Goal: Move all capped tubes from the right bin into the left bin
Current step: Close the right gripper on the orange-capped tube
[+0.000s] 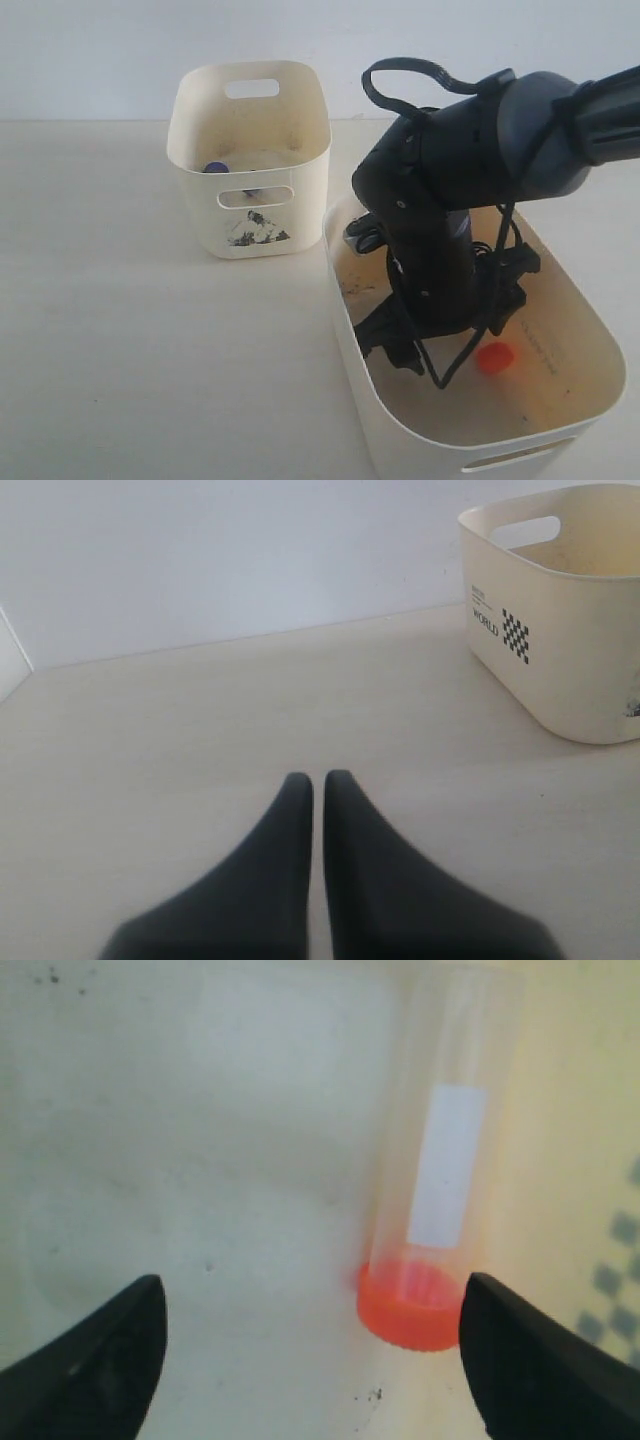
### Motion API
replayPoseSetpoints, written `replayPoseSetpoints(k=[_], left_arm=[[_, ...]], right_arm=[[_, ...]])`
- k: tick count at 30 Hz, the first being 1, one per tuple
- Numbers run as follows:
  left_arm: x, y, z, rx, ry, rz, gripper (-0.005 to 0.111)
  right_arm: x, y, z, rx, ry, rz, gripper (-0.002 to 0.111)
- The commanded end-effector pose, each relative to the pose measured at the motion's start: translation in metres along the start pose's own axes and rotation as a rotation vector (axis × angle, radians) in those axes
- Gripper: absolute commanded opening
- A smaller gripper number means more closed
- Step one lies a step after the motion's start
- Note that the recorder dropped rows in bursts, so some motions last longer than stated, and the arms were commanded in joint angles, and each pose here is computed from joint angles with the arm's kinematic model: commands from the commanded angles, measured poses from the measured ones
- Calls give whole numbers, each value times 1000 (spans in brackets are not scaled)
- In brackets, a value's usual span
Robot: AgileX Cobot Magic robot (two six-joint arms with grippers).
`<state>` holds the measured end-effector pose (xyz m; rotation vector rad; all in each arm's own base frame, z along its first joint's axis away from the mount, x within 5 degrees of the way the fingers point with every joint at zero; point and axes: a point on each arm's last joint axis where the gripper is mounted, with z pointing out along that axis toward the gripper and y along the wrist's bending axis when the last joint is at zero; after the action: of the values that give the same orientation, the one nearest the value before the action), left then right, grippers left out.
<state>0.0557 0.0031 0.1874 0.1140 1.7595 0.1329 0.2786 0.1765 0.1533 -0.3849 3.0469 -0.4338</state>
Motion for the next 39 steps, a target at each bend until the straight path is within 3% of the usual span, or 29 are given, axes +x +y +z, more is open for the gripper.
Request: replayPoseSetpoints(k=[1,12,25,28,33,35,39], left_arm=[[-2,0,-1,-2,-15,-13,4],[-2,0,-1,-2,-15,-13,4],[-2,0,-1,-2,-15,-13,4],[-2,0,-1,-2,-15,-13,4],[-2,0,-1,-2,-15,-13,4],[-2,0,-1,-2,-15,-13,4],[-2,0,-1,-2,-15,-13,4]], right_arm=[[0,0,0,4,-17,-4,75],[-1,-3,6,64,-5,18,75],[-3,16,66,111,127,-33,75],[-3,18,69,104,134,-30,67],[-1,16,69,120,150,-33,37],[-1,15,69,135,155,-39,36],[0,14,68,143,160,-42,47]])
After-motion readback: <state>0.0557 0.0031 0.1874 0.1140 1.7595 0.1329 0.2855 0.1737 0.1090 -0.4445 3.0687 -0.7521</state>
